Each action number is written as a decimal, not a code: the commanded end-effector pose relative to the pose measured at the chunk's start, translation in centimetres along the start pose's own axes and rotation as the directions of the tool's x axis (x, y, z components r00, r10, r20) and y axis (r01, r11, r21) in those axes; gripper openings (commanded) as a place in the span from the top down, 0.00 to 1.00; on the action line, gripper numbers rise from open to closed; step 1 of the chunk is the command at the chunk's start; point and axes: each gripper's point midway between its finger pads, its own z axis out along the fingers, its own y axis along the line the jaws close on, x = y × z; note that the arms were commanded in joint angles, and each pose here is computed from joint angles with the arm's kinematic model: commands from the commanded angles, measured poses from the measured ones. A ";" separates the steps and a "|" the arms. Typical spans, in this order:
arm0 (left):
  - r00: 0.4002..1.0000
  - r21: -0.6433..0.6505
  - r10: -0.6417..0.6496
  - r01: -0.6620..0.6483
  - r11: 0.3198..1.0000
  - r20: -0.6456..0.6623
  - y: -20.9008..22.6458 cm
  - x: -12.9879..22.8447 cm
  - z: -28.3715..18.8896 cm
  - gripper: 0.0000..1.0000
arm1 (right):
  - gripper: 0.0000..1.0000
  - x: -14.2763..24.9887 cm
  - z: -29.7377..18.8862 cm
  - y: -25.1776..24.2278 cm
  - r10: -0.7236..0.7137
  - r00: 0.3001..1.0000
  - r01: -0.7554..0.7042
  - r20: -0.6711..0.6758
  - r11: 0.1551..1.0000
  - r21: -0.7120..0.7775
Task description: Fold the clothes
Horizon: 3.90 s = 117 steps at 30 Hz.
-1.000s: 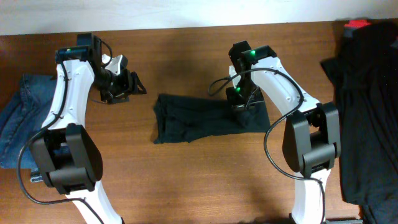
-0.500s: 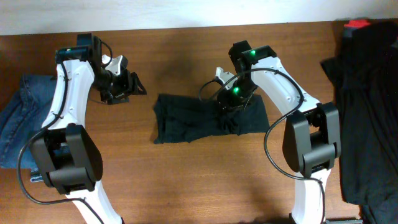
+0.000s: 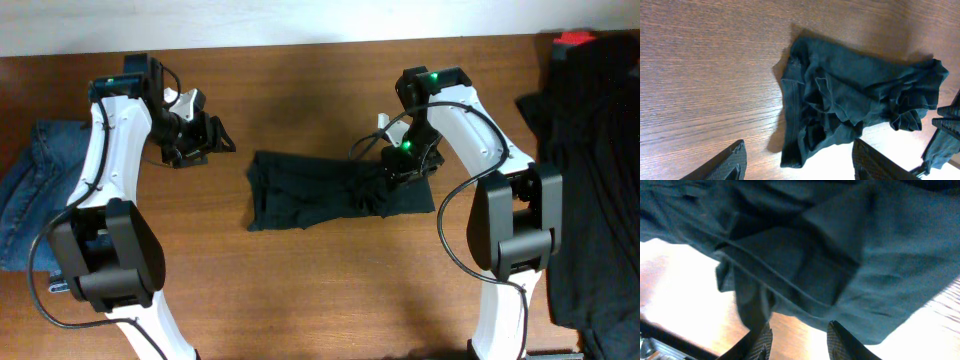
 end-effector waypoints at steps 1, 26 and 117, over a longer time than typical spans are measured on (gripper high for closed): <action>0.999 0.000 0.026 -0.026 1.000 0.028 -0.2 -0.4 -0.9 0.33 | 0.59 -0.1 -1.3 -2.3 0.068 0.997 -0.070 0.023 0.991 0.112; 0.999 -0.007 0.026 -0.026 1.000 0.028 -0.1 -0.4 -0.9 0.33 | 0.64 -1.7 0.9 -4.0 0.172 0.980 -0.187 0.103 0.967 0.170; 0.964 -0.052 -0.066 0.082 0.995 0.258 7.1 1.1 -1.8 1.00 | 0.56 -1.2 -14.0 -4.4 0.165 0.877 -0.230 0.451 0.969 0.094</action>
